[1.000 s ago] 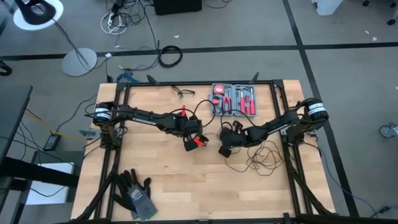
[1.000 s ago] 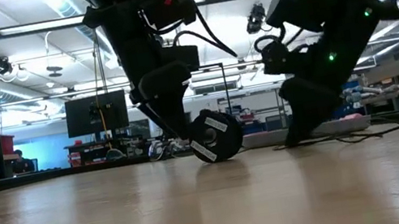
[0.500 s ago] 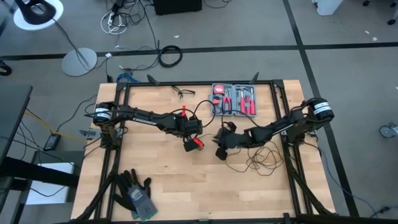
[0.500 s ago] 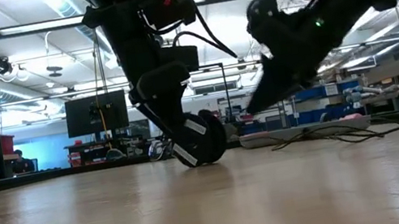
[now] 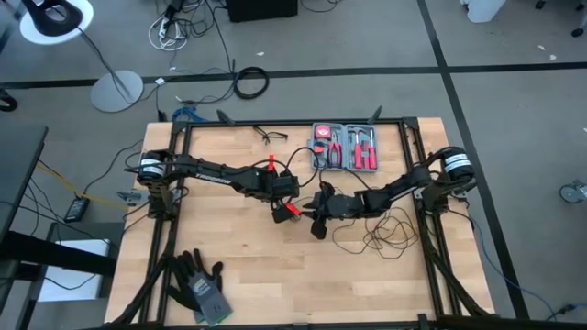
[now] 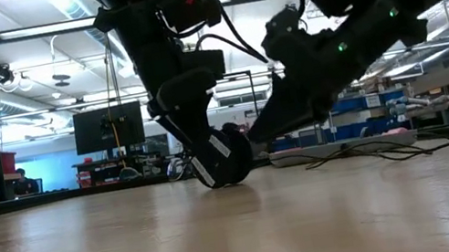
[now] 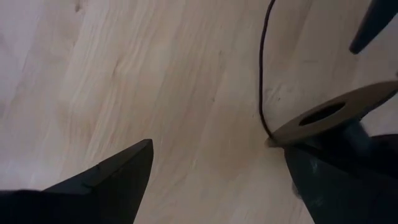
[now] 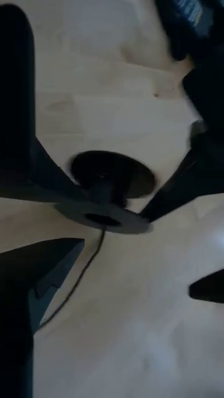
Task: Coil cords
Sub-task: Uncoil the black wire from the spool
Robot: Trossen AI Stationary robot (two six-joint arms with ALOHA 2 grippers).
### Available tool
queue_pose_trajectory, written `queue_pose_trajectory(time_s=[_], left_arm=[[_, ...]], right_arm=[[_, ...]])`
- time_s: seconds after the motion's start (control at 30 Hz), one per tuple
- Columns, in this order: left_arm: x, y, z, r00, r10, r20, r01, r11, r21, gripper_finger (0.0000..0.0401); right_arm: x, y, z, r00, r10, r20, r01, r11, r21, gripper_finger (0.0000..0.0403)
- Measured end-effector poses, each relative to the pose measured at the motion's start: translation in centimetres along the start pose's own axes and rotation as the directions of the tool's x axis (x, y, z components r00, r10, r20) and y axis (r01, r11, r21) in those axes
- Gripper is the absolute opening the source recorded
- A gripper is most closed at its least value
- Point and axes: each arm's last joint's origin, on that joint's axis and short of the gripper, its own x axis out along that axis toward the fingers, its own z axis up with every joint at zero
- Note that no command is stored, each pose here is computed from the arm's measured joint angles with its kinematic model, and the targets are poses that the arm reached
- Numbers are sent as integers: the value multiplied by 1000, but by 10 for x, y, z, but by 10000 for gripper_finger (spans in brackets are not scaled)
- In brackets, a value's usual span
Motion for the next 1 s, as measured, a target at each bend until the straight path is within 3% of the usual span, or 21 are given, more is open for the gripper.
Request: queue_pose_trajectory(time_s=[0.37,0.5,0.63,0.73,1.0], left_arm=[[0,0,1,1000,-1,6,1,1000,12,367],[-3,1,-1,1000,2,-5,-2,1000,15,367],[-21,7,0,999,35,23,-36,999,4,367],[-42,12,4,992,57,109,-56,998,-19,367],[-65,18,7,975,95,199,-91,995,-30,367]], right_arm=[[24,-5,-2,998,-6,57,5,1000,22,92],[28,-9,-2,999,19,50,-23,997,73,20],[25,-11,6,994,11,104,-32,980,198,11],[26,-16,6,992,20,123,-56,954,294,6],[28,-31,-2,997,42,72,-70,882,466,5]])
